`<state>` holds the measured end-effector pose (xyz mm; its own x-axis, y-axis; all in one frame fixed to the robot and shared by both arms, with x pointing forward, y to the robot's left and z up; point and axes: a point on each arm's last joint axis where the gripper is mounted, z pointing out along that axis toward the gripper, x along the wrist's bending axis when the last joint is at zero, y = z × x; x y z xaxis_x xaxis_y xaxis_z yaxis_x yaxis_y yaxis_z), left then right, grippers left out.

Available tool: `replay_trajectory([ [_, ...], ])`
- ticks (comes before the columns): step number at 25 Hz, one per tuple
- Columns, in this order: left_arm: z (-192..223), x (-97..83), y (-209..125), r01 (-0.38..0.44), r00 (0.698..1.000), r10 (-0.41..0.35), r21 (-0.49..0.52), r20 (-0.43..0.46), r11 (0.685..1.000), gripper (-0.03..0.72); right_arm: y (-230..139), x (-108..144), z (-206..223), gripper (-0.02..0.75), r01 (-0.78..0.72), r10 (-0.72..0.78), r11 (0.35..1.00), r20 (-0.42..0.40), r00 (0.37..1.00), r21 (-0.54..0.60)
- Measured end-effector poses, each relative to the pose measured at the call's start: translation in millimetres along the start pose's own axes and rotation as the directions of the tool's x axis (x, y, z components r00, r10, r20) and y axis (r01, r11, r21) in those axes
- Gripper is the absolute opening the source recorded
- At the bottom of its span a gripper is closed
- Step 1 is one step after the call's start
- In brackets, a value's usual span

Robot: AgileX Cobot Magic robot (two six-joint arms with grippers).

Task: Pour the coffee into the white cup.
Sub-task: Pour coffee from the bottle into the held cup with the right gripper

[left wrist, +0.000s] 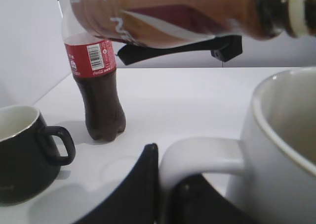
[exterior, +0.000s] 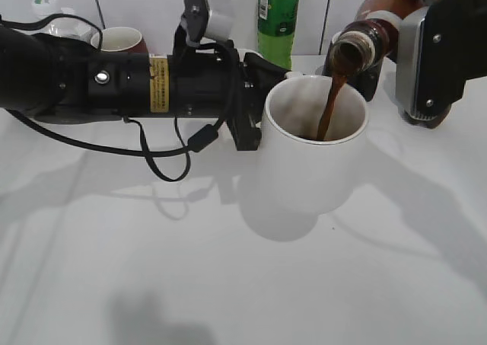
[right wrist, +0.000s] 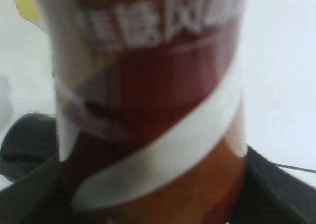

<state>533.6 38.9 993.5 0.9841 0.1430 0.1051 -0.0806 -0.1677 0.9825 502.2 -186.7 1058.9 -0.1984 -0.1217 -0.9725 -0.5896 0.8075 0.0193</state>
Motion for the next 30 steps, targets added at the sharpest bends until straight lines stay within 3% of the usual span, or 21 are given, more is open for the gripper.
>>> replay_trajectory([
  [30,0.0,-1.5,-1.1,0.011,1.000,-0.011,0.013,0.016,1.000,0.034,0.1,-0.1,0.0,0.538,0.048,-0.048,0.999,0.001,0.999,-0.001],
])
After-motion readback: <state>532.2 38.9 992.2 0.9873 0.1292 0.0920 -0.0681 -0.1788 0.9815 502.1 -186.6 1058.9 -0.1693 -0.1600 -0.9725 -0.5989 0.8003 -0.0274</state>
